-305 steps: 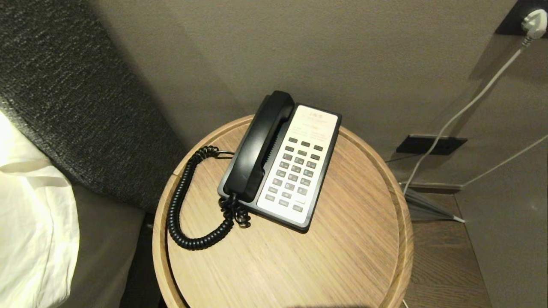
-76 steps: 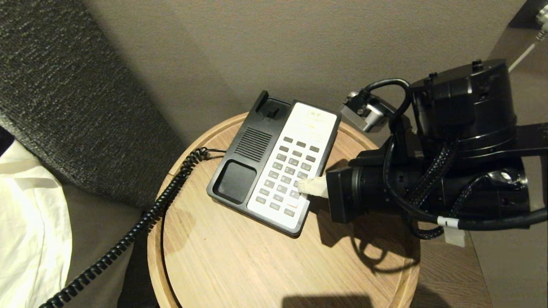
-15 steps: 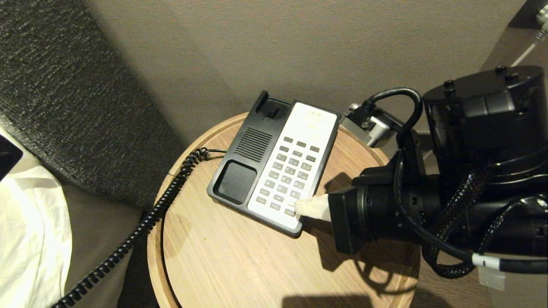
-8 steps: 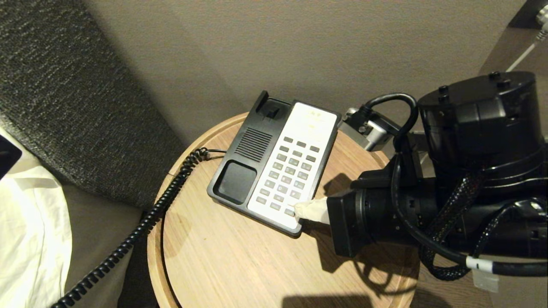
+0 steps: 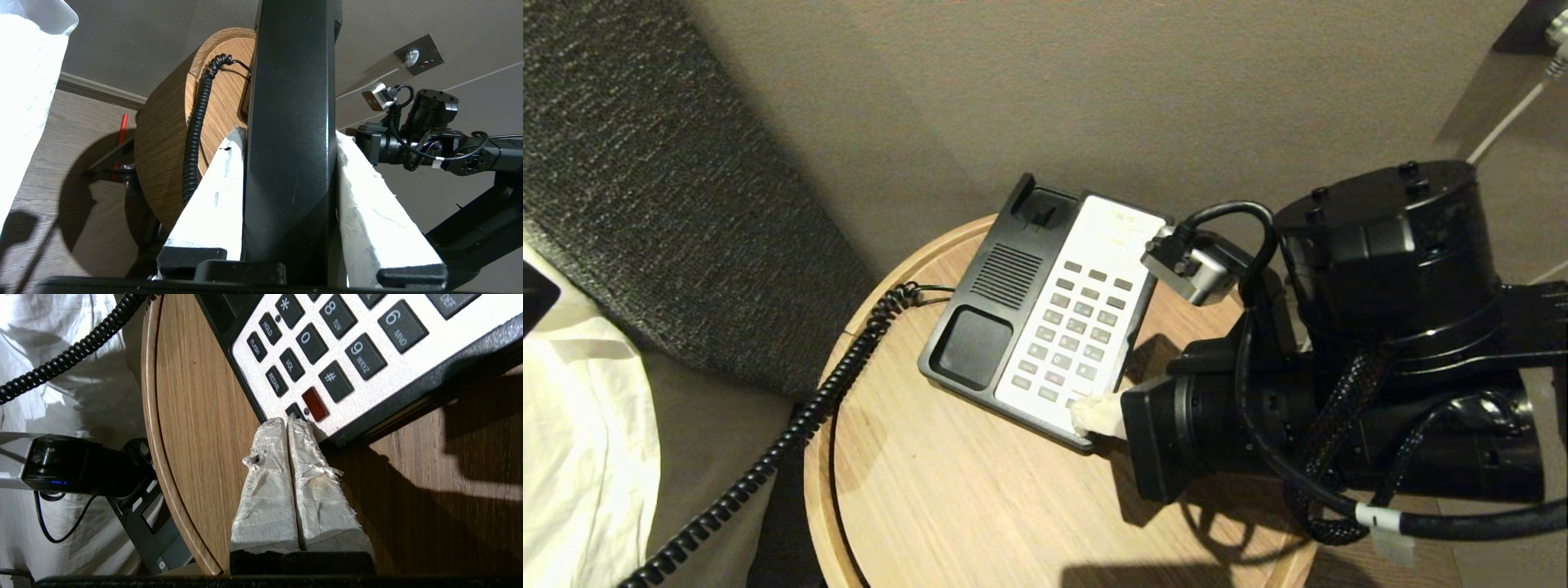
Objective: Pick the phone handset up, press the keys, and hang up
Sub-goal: Dial the number
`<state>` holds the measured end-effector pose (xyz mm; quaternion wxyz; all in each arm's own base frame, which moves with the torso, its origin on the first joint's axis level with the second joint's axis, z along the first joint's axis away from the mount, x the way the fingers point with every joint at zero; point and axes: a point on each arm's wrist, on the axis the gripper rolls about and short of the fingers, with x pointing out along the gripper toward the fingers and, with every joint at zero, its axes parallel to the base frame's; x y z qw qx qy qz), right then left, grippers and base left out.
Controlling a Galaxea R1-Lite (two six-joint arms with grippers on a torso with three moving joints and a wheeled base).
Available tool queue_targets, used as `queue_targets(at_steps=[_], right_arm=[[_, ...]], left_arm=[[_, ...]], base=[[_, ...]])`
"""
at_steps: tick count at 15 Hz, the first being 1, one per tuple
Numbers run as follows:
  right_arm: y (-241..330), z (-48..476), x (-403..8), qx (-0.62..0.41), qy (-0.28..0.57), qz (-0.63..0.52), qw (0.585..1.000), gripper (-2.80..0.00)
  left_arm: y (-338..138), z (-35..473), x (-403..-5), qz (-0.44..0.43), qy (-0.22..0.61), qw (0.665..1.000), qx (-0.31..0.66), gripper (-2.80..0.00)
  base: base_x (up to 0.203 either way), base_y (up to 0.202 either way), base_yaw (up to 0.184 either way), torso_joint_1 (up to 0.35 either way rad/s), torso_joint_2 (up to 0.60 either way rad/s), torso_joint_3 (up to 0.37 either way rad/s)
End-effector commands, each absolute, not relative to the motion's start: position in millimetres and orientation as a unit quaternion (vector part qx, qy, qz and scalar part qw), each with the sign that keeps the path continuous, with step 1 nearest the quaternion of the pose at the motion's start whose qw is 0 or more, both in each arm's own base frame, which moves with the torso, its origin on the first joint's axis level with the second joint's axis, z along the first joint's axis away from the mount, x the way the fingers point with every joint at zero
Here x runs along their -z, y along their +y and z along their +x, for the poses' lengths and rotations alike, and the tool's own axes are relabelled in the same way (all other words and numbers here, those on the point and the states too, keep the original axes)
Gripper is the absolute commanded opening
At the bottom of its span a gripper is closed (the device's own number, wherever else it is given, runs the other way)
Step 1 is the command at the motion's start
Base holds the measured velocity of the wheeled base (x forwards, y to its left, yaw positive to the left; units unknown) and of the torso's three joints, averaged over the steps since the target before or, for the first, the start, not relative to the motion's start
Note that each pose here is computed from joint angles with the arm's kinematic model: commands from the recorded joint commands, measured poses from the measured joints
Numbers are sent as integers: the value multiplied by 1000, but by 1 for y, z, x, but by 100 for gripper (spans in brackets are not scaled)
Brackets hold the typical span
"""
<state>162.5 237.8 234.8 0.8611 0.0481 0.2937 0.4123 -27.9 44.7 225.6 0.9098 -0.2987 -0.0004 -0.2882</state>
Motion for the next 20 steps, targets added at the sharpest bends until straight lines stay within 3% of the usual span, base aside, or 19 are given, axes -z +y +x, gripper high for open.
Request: queue_targets(at_steps=[1,20], right_arm=[[240,164,-232,-412,295,48,861,-280],[242,171,-228,-387,265,32,883,-280]], left_arm=[[45,-28,-225,-300,0,910,287,-280],[47,-30,-223,-299,2,910,286,-280]], base=[[0,0,0,0,0,0],[0,0,0,0,0,0]])
